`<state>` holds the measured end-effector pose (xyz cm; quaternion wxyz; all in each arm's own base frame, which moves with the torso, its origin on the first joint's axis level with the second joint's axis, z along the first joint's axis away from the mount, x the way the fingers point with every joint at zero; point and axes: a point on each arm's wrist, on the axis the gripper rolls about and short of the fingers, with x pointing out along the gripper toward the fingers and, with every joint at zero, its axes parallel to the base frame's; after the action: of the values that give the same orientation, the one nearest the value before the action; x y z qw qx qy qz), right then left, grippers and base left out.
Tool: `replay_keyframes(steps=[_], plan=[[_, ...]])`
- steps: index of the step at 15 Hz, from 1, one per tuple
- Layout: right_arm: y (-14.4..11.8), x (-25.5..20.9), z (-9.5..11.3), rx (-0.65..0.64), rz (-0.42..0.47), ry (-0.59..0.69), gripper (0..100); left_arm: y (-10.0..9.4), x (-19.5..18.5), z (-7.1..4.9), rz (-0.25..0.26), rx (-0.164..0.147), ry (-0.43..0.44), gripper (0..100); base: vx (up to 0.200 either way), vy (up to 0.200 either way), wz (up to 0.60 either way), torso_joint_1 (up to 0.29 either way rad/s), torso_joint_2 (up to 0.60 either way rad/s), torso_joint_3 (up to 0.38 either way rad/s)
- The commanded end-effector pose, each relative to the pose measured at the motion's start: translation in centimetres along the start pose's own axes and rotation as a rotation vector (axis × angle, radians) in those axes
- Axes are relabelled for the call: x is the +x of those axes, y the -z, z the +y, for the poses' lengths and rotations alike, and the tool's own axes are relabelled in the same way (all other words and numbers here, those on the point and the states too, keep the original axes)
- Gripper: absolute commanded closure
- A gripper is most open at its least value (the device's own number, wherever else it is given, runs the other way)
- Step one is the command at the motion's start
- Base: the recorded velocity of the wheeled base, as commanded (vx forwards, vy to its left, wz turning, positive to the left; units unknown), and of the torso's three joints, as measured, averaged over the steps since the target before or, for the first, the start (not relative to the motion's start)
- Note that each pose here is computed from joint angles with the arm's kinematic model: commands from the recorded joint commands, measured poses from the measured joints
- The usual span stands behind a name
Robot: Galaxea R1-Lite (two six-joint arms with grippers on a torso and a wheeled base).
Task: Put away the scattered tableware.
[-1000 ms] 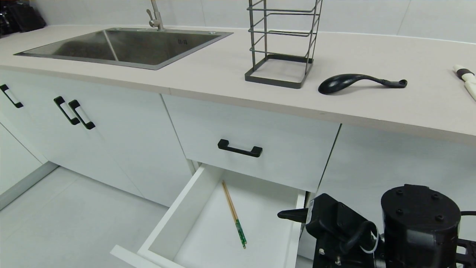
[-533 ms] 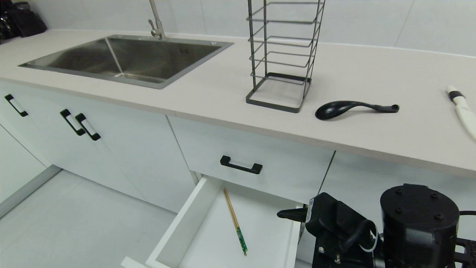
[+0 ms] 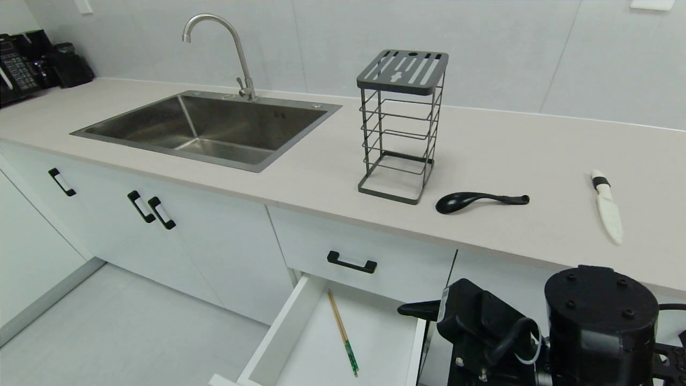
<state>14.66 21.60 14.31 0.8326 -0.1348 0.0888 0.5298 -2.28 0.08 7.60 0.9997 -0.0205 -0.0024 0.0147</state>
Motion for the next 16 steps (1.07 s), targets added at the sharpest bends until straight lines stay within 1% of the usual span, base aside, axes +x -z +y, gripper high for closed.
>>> replay_keyframes(steps=[1, 4, 8, 10, 12, 14, 15, 16], plan=[[-0.1, 0.2, -0.1, 0.0, -0.002, 0.001, 0, 0.0, 0.0, 0.0, 0.001, -0.001, 0.0, 0, 0.0, 0.0, 0.0, 0.325, -0.5, -0.232], [-0.9, 0.9, -0.3, -0.002, -0.022, 0.0, 0, 0.0, 0.0, 0.0, 0.001, -0.001, -0.001, 0, 0.0, 0.0, 0.0, 0.391, -0.48, -0.245], [-1.0, 1.2, -0.4, 0.003, -0.012, -0.004, 0, 0.0, 0.0, 0.0, 0.001, -0.001, 0.0, 0, 0.0, 0.0, 0.0, 0.283, -0.51, -0.24], [-0.3, 1.2, -0.1, 0.023, 0.044, -0.062, 0, 0.0, 0.0, 0.0, 0.001, -0.001, 0.0, 0, 0.0, 0.0, 0.0, 0.281, -0.53, -0.259], [-0.5, 1.7, -0.3, 0.033, 0.059, -0.097, 0, 0.0, 0.0, 0.0, 0.001, -0.001, -0.001, 0, 0.0, 0.0, 0.0, 0.283, -0.55, -0.271], [-0.5, 1.7, -0.6, 0.046, 0.113, -0.097, 0, 0.0, 0.0, 0.0, 0.001, -0.001, -0.001, 0, 0.0, 0.0, 0.0, 0.29, -0.56, -0.276], [-0.6, 1.7, -1.1, 0.055, 0.137, -0.085, 0, 0.0, 0.0, 0.0, 0.001, -0.001, -0.001, 0, 0.0, 0.0, 0.0, 0.237, -0.48, -0.217], [-0.6, 1.9, -1.5, 0.059, 0.144, -0.075, 0, 0.0, 0.0, 0.0, 0.001, -0.001, 0.0, 0, 0.0, 0.0, 0.0, 0.144, -0.25, -0.124]])
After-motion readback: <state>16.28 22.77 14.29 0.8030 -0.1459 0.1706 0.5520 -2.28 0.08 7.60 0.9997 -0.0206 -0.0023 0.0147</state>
